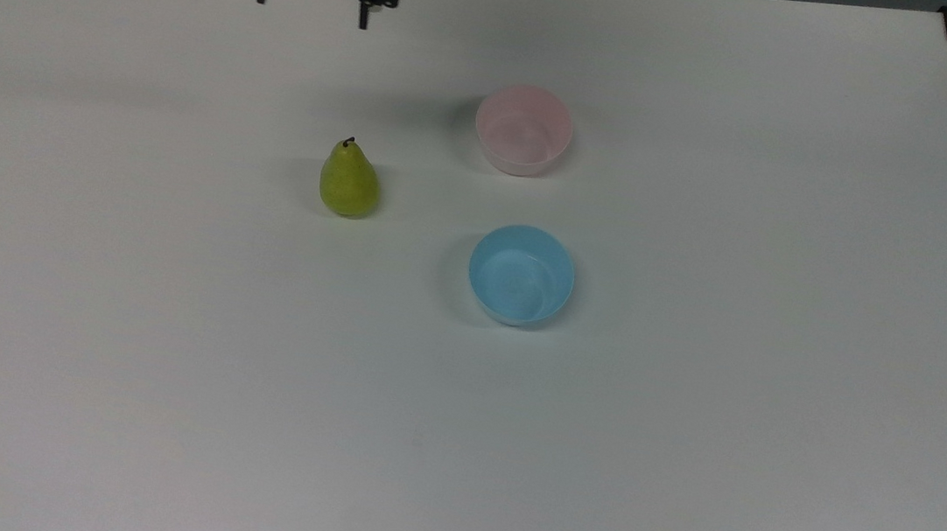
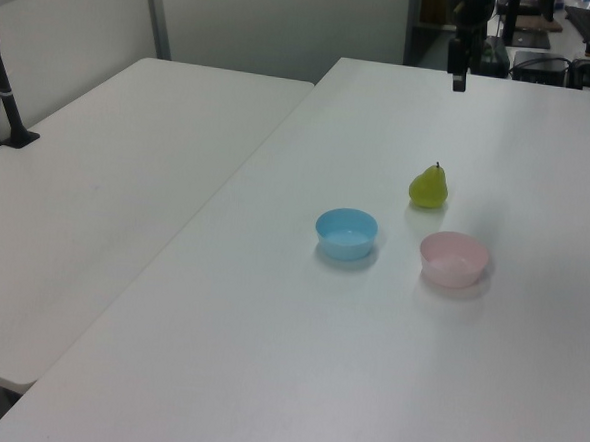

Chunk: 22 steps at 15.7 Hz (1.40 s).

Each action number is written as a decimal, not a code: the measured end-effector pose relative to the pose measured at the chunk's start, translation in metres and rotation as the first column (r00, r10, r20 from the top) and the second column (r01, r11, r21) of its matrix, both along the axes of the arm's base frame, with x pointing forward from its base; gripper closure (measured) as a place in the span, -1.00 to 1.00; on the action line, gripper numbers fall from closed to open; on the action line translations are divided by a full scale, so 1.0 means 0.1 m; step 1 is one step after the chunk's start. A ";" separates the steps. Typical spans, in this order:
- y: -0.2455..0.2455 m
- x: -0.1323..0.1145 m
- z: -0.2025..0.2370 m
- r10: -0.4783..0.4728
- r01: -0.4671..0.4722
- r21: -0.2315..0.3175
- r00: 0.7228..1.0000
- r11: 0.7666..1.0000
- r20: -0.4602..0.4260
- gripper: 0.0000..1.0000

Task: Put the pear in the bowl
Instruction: 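Move the open gripper down over the yellow-green pear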

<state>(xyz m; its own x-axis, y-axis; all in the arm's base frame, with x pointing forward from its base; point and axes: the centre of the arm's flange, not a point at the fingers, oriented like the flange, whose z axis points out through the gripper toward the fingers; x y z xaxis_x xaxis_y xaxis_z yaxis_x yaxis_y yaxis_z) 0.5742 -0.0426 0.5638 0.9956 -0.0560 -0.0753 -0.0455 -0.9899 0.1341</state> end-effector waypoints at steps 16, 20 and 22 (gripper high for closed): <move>-0.15 0.06 -0.13 0.047 -0.046 0.044 0.999 0.998 -0.009 -1.00; -0.03 0.32 -0.61 0.090 -0.089 0.039 0.995 0.995 -0.032 -1.00; -0.01 0.48 -1.00 0.099 -0.097 0.034 0.994 0.995 -0.052 -1.00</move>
<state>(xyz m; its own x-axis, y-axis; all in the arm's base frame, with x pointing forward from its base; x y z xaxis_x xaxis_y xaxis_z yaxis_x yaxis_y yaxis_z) 0.6224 -0.0436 0.4642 0.9907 0.0450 -0.1286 0.0584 -0.9930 0.1022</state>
